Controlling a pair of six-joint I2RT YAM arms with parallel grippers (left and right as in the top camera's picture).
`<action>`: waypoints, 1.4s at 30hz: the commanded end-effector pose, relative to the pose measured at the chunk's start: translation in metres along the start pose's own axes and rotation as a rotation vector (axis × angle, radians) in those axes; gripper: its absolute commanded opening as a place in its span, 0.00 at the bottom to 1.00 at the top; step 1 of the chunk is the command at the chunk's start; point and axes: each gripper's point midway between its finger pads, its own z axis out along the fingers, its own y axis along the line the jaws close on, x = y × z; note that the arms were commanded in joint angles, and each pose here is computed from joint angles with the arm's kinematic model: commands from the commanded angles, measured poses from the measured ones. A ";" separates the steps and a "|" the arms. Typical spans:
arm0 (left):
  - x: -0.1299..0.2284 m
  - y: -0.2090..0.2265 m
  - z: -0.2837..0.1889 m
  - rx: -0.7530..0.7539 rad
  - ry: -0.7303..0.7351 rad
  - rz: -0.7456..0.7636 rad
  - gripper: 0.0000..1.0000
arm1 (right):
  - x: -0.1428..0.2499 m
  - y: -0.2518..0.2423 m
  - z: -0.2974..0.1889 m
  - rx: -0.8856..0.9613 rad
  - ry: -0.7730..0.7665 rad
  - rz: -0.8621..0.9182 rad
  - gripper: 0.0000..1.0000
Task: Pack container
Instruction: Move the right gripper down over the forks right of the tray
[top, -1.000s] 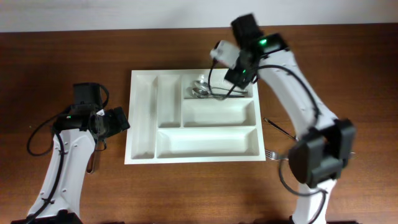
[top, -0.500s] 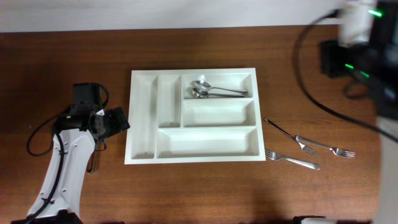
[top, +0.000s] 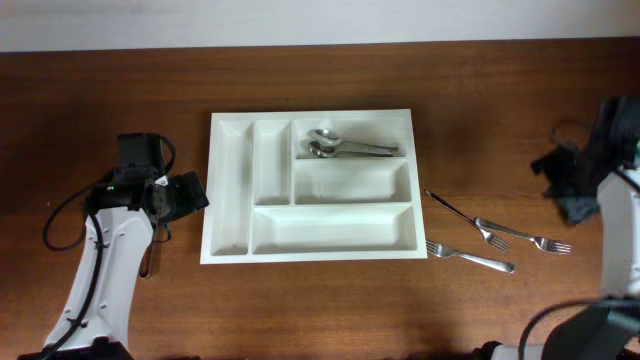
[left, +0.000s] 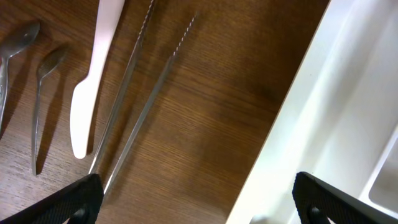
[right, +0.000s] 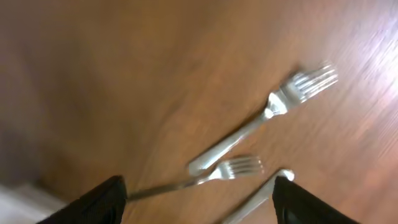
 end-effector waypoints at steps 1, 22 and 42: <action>-0.007 0.001 -0.003 -0.007 -0.018 0.008 0.99 | 0.017 -0.013 0.023 -0.041 0.088 0.243 0.75; -0.007 0.001 -0.003 -0.007 -0.018 0.008 0.99 | 0.028 -0.062 0.100 0.086 0.008 0.473 0.62; -0.007 0.001 -0.003 -0.007 -0.018 0.008 0.99 | 0.036 -0.072 0.128 0.160 0.052 0.454 0.09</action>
